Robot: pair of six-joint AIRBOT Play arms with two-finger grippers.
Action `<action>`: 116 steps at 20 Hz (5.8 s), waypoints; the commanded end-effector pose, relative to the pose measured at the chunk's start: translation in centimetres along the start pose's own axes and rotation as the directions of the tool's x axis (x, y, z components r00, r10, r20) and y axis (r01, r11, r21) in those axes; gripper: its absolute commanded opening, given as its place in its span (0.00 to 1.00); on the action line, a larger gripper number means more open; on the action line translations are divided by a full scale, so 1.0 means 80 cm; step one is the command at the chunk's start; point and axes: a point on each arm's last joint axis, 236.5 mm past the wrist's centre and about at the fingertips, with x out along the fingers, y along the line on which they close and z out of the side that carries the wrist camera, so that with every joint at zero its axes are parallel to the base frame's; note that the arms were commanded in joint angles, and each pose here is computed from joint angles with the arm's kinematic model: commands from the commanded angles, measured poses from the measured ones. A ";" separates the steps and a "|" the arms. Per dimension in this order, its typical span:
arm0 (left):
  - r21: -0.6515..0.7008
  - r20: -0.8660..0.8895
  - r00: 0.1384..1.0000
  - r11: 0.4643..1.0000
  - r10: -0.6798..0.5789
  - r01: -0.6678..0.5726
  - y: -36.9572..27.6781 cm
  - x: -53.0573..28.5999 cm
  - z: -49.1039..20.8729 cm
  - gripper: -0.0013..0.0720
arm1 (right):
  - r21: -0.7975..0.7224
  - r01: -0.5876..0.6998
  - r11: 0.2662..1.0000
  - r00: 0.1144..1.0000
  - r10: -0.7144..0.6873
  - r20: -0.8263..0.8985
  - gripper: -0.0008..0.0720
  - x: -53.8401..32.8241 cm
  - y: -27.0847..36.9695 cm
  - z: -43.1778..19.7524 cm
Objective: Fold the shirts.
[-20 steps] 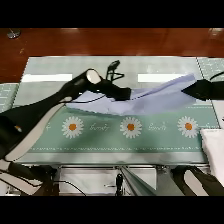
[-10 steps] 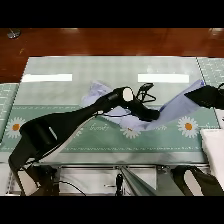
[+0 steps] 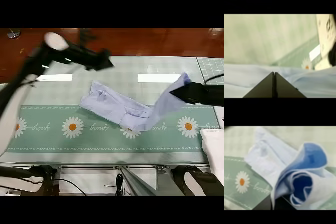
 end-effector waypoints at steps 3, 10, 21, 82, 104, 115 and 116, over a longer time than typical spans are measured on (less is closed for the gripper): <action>0.128 0.357 0.929 0.980 0.095 -0.150 -0.007 -0.269 0.063 0.05 | -0.089 -0.155 0.984 0.980 0.142 -0.141 0.04 0.119 0.089 0.018; 0.133 0.428 0.892 0.967 0.143 -0.219 -0.025 -0.325 -0.082 0.05 | -0.128 -0.234 0.964 0.929 0.182 -0.322 0.04 0.309 0.153 -0.005; -0.076 0.327 0.919 0.975 0.220 -0.207 0.083 -0.248 -0.177 0.05 | -0.005 -0.260 0.966 0.860 0.229 -0.455 0.88 0.385 0.147 -0.037; -0.172 0.157 0.965 0.968 0.211 -0.183 0.130 -0.180 -0.241 0.05 | 0.656 0.752 0.062 0.415 -0.817 -0.399 0.04 -0.386 -0.236 -0.145; 0.253 -0.003 0.839 0.812 0.544 -0.526 0.126 -0.139 -0.090 0.05 | -0.216 0.712 0.668 0.665 -0.741 -0.096 0.04 0.051 -0.158 0.069; 0.200 -0.075 0.804 0.799 0.590 -0.568 0.176 -0.142 -0.114 0.05 | -0.087 0.734 0.673 0.638 -0.728 -0.253 0.04 0.102 -0.194 0.023; 0.200 -0.075 0.804 0.799 0.590 -0.568 0.176 -0.142 -0.114 0.05 | -0.087 0.734 0.674 0.638 -0.727 -0.253 0.04 0.102 -0.194 0.023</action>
